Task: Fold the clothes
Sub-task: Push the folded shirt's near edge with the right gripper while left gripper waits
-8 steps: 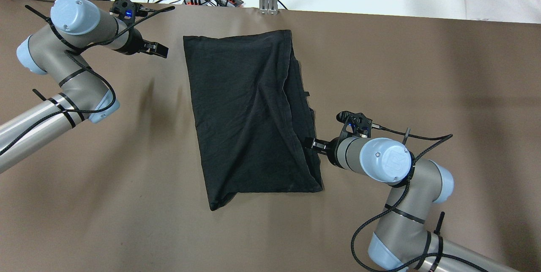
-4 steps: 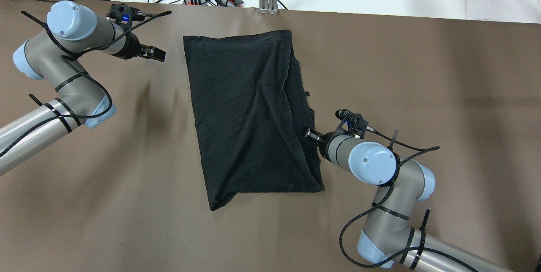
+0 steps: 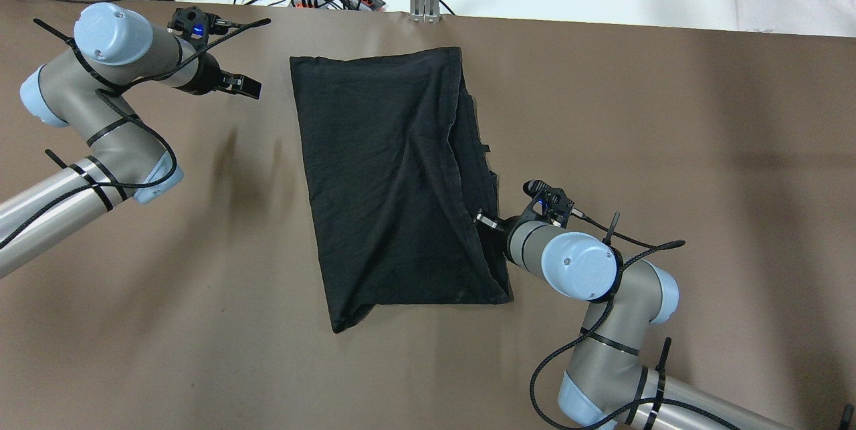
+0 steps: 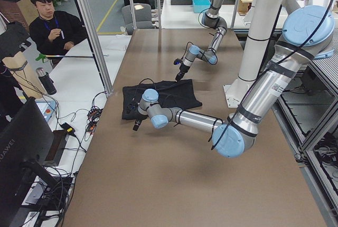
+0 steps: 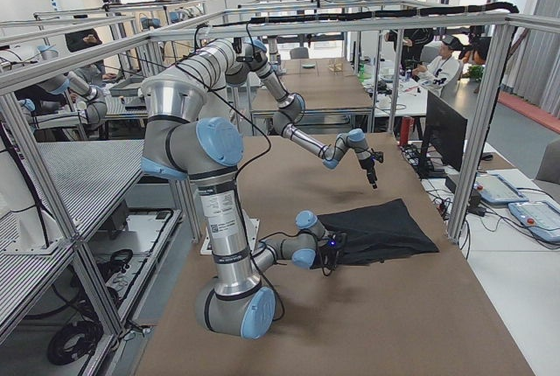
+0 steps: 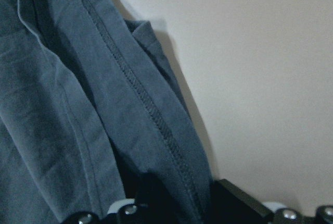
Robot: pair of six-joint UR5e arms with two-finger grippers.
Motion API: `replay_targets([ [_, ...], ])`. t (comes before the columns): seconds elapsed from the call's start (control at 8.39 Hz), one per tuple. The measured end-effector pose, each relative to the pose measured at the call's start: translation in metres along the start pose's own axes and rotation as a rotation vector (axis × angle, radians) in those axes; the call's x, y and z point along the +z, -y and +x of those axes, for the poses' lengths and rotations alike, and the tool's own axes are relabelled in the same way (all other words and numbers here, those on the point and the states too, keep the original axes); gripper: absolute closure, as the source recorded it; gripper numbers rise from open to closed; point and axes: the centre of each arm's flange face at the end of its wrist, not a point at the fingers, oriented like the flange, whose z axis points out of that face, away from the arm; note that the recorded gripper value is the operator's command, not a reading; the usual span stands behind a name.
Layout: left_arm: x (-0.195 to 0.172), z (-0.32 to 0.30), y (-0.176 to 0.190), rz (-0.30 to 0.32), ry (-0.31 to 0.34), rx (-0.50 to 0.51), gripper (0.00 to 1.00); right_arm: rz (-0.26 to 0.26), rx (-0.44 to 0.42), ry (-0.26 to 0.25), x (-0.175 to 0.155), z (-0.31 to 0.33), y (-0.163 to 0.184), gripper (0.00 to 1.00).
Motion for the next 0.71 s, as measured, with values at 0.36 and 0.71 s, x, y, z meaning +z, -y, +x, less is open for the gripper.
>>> replay_targets([
  [0.36, 0.0001, -0.0014, -0.0016, -0.001, 0.0, -0.001, 0.05, -0.004, -0.005, -0.005, 0.0005, 0.001, -0.0029, 1.0],
  [0.71, 0.0, -0.0013, -0.0019, -0.003, -0.001, -0.001, 0.05, -0.006, -0.006, -0.001, -0.0026, -0.001, -0.0033, 1.0],
])
